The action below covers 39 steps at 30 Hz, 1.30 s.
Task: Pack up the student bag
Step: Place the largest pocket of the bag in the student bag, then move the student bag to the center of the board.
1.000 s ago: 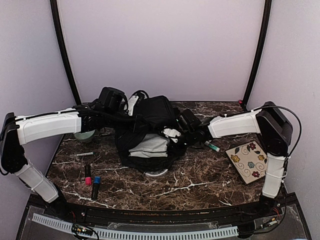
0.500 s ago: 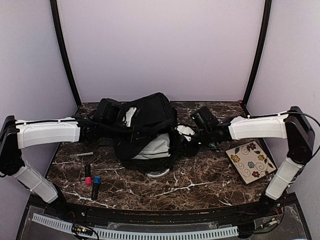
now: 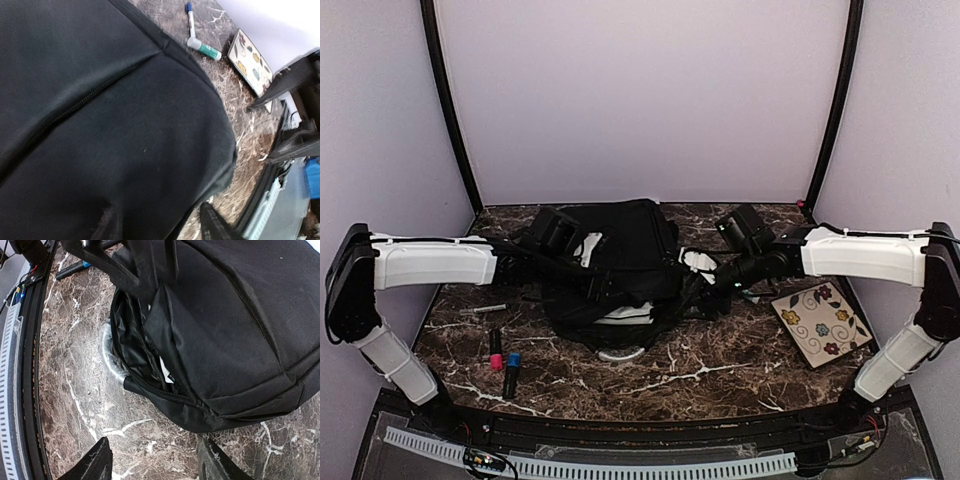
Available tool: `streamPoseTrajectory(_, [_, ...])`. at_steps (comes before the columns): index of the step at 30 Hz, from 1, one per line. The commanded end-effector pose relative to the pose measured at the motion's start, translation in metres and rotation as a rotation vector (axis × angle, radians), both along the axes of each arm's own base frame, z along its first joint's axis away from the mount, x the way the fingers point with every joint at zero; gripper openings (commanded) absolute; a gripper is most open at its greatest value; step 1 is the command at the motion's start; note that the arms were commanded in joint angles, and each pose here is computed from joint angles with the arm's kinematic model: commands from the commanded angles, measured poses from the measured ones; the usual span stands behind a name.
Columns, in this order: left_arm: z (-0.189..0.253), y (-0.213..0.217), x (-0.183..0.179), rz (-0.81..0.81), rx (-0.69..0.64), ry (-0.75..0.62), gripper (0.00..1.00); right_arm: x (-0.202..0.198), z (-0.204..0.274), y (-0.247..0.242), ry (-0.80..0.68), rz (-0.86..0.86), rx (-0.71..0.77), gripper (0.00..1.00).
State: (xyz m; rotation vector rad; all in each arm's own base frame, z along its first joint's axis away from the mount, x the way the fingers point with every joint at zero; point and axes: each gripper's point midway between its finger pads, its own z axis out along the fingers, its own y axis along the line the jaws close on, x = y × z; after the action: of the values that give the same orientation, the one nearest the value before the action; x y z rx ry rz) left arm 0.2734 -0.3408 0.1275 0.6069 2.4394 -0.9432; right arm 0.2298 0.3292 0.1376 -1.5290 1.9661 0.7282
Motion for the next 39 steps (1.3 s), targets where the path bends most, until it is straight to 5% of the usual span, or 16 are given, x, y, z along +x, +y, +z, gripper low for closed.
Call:
streamPoseTrajectory(1, [0.065, 0.032, -0.001, 0.073, 0.018, -0.158, 0.65, 0.016, 0.019, 0.001, -0.119, 0.008, -0.021, 0.62])
streamPoseTrajectory(7, [0.057, 0.109, -0.015, 0.276, 0.2, -0.204, 0.74, 0.04, 0.024, 0.022, -0.284, 0.06, -0.101, 0.8])
streamPoseTrajectory(16, [0.012, 0.188, -0.033, 0.477, 0.361, -0.025, 0.71, 0.021, -0.001, 0.09, -0.415, 0.211, -0.201, 0.81])
streamPoseTrajectory(24, [-0.017, 0.209, -0.026, 0.508, 0.323, 0.056, 0.69, 0.045, -0.043, 0.132, -0.509, 0.192, -0.325, 0.81])
streamPoseTrajectory(27, [-0.026, 0.204, -0.019, 0.482, 0.317, 0.044, 0.68, 0.078, -0.054, 0.125, -0.604, 0.067, -0.394, 0.69])
streamPoseTrajectory(32, [-0.033, 0.191, -0.006, 0.428, 0.259, -0.036, 0.63, 0.131, -0.037, 0.082, -0.673, -0.163, -0.394, 0.36])
streamPoseTrajectory(36, [-0.051, 0.182, -0.001, 0.388, 0.262, -0.016, 0.58, 0.149, -0.026, 0.053, -0.608, -0.228, -0.365, 0.32])
streamPoseTrajectory(39, [-0.06, 0.173, 0.005, 0.361, 0.238, -0.023, 0.55, 0.12, -0.027, 0.054, -0.523, -0.093, -0.307, 0.33])
